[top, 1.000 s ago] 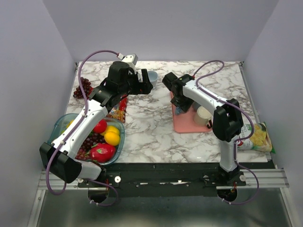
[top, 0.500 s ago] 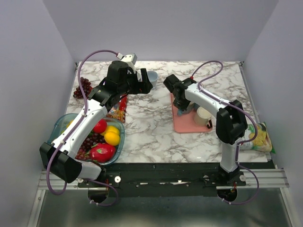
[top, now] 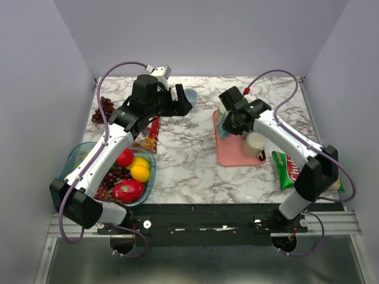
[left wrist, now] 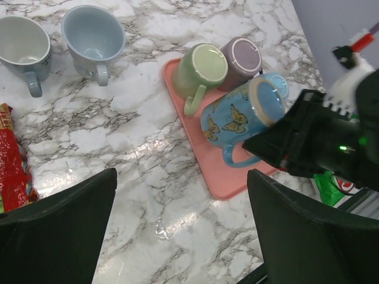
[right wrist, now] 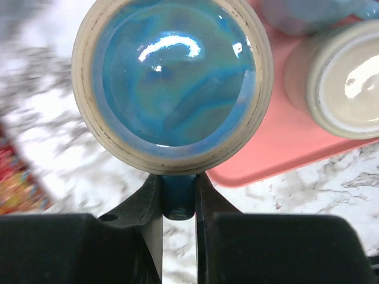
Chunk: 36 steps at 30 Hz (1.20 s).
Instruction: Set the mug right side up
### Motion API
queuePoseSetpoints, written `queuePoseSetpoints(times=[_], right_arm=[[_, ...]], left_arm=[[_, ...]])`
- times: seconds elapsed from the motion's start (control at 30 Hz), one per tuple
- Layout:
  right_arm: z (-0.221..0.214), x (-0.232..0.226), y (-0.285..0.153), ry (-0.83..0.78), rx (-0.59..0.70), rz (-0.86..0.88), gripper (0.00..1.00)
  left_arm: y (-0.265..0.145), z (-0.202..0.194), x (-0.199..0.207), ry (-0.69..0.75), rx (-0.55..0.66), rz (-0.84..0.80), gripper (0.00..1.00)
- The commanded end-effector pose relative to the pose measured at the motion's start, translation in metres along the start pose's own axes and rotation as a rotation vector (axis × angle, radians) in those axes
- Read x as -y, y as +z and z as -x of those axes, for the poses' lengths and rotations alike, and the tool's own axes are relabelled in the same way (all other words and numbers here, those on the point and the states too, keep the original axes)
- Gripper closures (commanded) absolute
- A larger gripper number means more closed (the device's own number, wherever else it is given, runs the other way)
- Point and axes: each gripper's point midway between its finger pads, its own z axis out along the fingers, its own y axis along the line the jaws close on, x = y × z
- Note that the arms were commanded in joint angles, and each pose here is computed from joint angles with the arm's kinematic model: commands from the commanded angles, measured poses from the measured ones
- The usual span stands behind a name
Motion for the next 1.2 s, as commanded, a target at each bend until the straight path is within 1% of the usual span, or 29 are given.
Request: queuePoseSetpoints(times=[0.0, 0.07, 0.1, 0.13, 0.17, 0.2, 0.27, 0.4, 0.43, 0.47, 0.5, 0.6, 0.7, 0.73, 0.77, 0.8, 0.87, 0.93, 0.97, 1.03, 1.17], right_arm=[[0.052, -0.037, -0.087, 0.037, 0.167, 0.347, 0.99], [0.062, -0.042, -0.105, 0.03, 0.205, 0.414, 1.0], [0.069, -0.05, -0.119, 0.039, 0.229, 0.482, 1.0], [0.077, -0.053, -0.134, 0.048, 0.254, 0.53, 1.0], [0.082, -0.056, -0.144, 0.059, 0.27, 0.569, 1.0], [0.091, -0.065, -0.159, 0.076, 0.29, 0.64, 1.0], [0.102, -0.072, -0.182, 0.109, 0.32, 0.722, 1.0], [0.122, -0.094, -0.232, 0.159, 0.366, 0.935, 1.0], [0.126, -0.097, -0.241, 0.176, 0.371, 0.973, 0.99], [0.129, -0.1, -0.25, 0.189, 0.382, 1.01, 1.0], [0.135, -0.105, -0.265, 0.2, 0.407, 1.075, 0.99], [0.147, -0.111, -0.295, 0.225, 0.45, 1.19, 0.99], [0.149, -0.117, -0.319, 0.209, 0.464, 1.29, 0.99], [0.151, -0.118, -0.325, 0.209, 0.469, 1.309, 0.99], [0.151, -0.118, -0.328, 0.206, 0.471, 1.32, 0.99], [0.151, -0.118, -0.335, 0.203, 0.477, 1.343, 0.99], [0.152, -0.116, -0.345, 0.2, 0.49, 1.379, 0.99], [0.152, -0.114, -0.359, 0.184, 0.511, 1.43, 0.99], [0.15, -0.115, -0.359, 0.185, 0.507, 1.442, 0.99], [0.15, -0.115, -0.374, 0.173, 0.526, 1.505, 0.99], [0.149, -0.114, -0.385, 0.159, 0.532, 1.546, 0.99]], left_arm=[[-0.006, 0.019, 0.016, -0.035, 0.044, -0.104, 0.01], [-0.012, 0.027, 0.026, -0.047, 0.058, -0.167, 0.01], [-0.014, 0.031, 0.028, -0.066, 0.065, -0.188, 0.01], [-0.018, 0.032, 0.039, -0.065, 0.055, -0.246, 0.01], [-0.021, 0.038, 0.046, -0.057, 0.072, -0.282, 0.01], [-0.023, 0.038, 0.052, -0.059, 0.068, -0.316, 0.01], [-0.03, 0.042, 0.067, -0.056, 0.064, -0.392, 0.01], [-0.038, 0.045, 0.086, -0.076, 0.052, -0.499, 0.01], [-0.04, 0.044, 0.089, -0.104, 0.043, -0.516, 0.01], [-0.042, 0.049, 0.094, -0.105, 0.063, -0.546, 0.01], [-0.045, 0.049, 0.099, -0.107, 0.057, -0.58, 0.01], [-0.051, 0.056, 0.111, -0.135, 0.066, -0.647, 0.01], [-0.055, 0.066, 0.121, -0.174, 0.086, -0.705, 0.01], [-0.054, 0.068, 0.123, -0.182, 0.088, -0.72, 0.01], [-0.058, 0.076, 0.128, -0.174, 0.118, -0.746, 0.01], [-0.06, 0.079, 0.131, -0.203, 0.116, -0.764, 0.01], [-0.062, 0.091, 0.137, -0.207, 0.145, -0.802, 0.01], [-0.062, 0.102, 0.142, -0.254, 0.145, -0.819, 0.01], [-0.065, 0.107, 0.146, -0.254, 0.155, -0.843, 0.01], [-0.063, 0.109, 0.147, -0.293, 0.137, -0.857, 0.01], [-0.058, 0.112, 0.141, -0.33, 0.141, -0.842, 0.01]])
